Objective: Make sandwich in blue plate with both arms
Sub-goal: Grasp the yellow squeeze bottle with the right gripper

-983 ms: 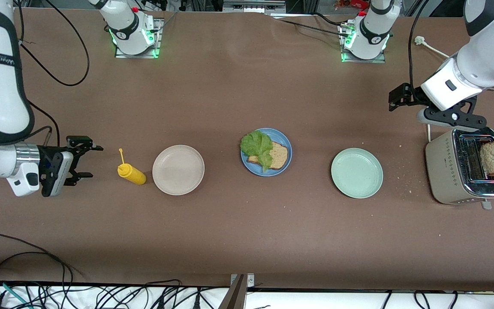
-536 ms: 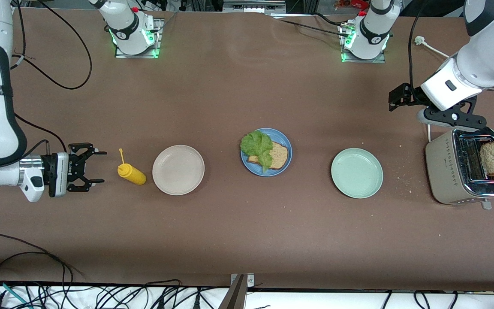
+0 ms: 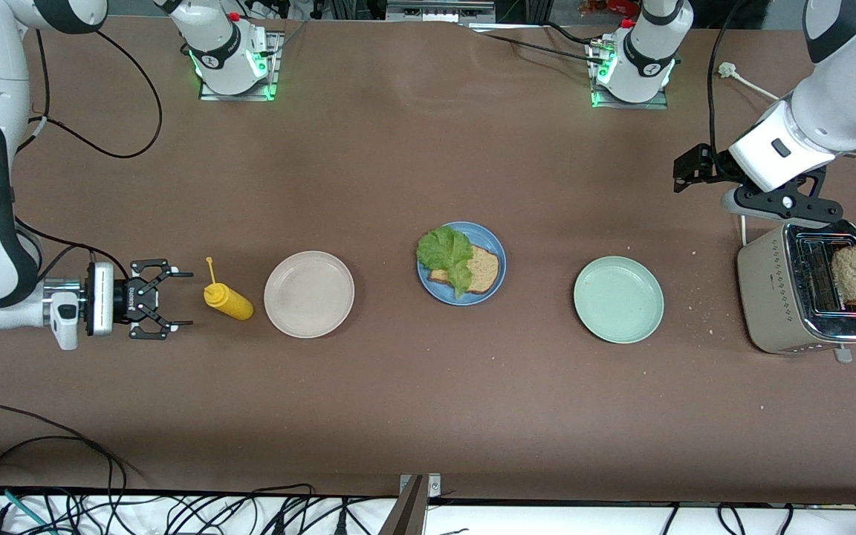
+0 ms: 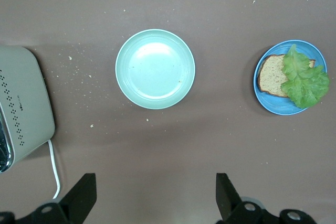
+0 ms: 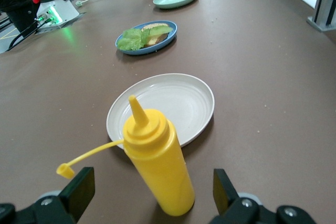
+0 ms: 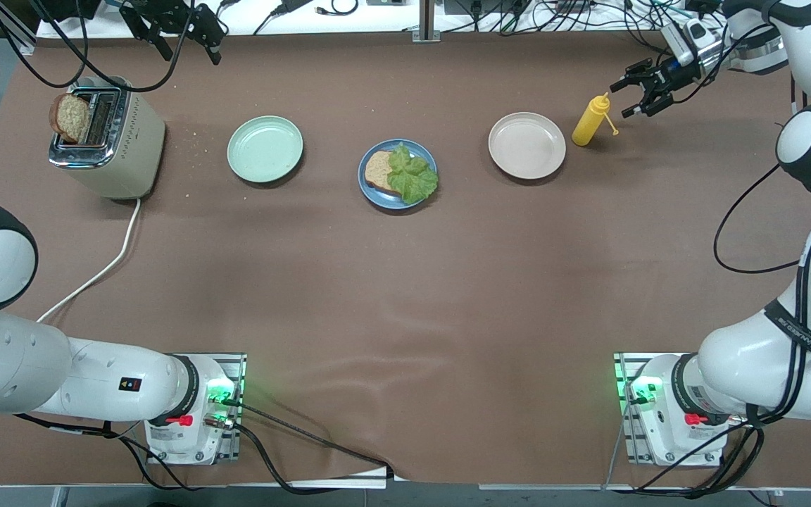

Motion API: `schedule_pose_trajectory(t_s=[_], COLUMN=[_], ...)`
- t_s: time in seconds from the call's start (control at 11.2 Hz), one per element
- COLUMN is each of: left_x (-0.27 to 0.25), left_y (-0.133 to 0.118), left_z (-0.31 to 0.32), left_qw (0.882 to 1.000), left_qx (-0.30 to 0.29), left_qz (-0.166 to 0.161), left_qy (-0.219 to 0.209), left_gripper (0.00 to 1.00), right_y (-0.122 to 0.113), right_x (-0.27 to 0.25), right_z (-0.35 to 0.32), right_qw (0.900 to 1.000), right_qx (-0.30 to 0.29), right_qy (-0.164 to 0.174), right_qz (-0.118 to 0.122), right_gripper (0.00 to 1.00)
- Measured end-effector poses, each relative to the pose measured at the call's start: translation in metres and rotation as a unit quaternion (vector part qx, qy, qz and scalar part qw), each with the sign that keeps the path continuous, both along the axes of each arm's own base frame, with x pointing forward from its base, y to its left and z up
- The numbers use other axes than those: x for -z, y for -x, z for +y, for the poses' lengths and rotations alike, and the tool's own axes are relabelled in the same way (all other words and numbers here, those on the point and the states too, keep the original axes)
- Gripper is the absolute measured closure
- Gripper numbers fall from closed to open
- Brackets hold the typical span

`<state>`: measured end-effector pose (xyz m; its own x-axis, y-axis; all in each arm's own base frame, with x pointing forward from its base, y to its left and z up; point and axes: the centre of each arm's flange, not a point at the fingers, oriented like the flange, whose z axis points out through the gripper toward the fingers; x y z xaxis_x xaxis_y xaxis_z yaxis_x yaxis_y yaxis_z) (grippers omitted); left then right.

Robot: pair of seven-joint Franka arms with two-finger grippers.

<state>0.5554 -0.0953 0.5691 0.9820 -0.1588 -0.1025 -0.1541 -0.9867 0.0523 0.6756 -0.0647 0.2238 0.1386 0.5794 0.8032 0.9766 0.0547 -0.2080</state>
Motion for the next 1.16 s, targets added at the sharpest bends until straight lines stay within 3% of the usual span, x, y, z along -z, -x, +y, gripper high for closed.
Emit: schedule_pose_trajectory(t_s=[0.36,0.71,0.98,1.16], left_x=[0.000,0.000,0.000,0.000], left_y=[0.000,0.000,0.000,0.000], left_z=[0.000,0.000,0.000,0.000], left_qw=[1.000,1.000,1.000,1.000], left_qx=[0.000,0.000,0.000,0.000], left_qz=[0.000,0.000,0.000,0.000], left_qy=[0.000,0.000,0.000,0.000], left_gripper=[0.00,0.00,0.00,0.00], right_y=[0.004,0.010,0.010,0.008], right_x=[0.044,0.087,0.105,0.105], right_z=[0.005,0.017,0.031,0.040], right_qw=[0.998,0.994,0.994,0.994], right_qx=[-0.013,-0.007,-0.002,-0.002], right_qy=[-0.048,-0.093,-0.098,-0.095], right_qz=[-0.033,-0.048,-0.054,-0.057], right_gripper=[0.00,0.00,0.03,0.34])
